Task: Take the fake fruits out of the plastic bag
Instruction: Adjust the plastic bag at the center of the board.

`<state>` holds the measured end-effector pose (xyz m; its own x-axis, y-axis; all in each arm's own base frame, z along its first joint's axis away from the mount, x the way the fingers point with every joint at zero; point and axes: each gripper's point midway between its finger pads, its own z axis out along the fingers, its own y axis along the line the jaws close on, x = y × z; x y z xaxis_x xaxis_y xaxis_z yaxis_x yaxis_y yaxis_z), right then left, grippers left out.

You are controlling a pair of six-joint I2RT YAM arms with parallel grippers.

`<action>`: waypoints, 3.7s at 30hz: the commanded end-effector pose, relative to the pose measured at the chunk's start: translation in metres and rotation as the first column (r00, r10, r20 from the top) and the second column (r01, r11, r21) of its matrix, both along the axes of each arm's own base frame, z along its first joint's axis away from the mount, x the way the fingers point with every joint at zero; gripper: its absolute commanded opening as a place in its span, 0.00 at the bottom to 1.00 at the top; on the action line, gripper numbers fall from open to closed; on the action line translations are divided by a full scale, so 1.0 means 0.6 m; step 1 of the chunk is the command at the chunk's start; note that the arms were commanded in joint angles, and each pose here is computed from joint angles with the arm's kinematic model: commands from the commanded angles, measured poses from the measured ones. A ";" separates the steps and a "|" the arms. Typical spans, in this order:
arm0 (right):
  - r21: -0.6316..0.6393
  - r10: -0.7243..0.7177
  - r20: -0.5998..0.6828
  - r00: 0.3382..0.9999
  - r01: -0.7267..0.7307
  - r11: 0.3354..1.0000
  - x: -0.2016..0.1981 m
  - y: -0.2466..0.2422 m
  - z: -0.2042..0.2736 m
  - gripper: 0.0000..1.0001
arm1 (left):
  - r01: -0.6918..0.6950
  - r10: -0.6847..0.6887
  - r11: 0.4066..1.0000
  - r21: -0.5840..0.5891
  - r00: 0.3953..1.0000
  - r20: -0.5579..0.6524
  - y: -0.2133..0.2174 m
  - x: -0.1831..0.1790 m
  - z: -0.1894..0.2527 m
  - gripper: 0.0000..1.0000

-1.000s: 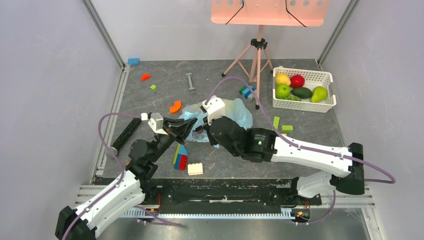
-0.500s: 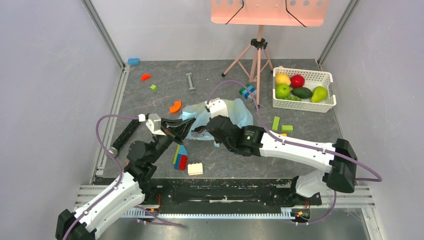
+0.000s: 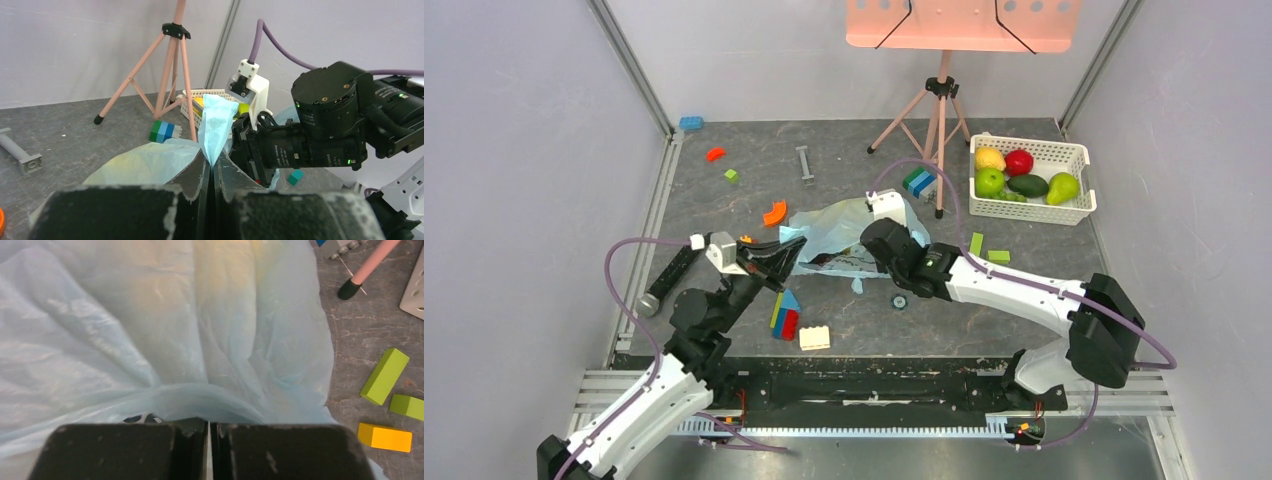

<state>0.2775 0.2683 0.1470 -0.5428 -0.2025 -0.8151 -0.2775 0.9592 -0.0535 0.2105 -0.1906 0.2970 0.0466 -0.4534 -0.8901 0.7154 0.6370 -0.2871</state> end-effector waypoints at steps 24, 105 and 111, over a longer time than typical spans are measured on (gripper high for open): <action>0.343 0.160 0.111 0.981 -0.189 0.920 -0.019 0.059 0.059 0.00 | -0.285 0.314 0.944 0.166 0.932 -0.183 0.100 0.018 0.209 0.95; 0.600 0.105 0.034 0.994 -0.104 0.793 -0.027 0.028 0.046 0.00 | -0.069 0.440 0.792 0.607 0.753 -0.490 -0.184 0.027 -0.230 0.02; 0.558 0.053 0.030 0.998 -0.061 0.828 -0.017 0.010 0.032 0.00 | -0.132 0.505 0.760 0.636 0.735 -0.452 -0.169 0.052 -0.253 0.02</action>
<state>0.2586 0.2856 0.1626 -0.5753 0.2384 -0.7825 -0.3690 0.7781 0.5083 0.2256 -0.2944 0.1457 -0.5287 0.1177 -0.8406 0.3335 0.9395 -0.0782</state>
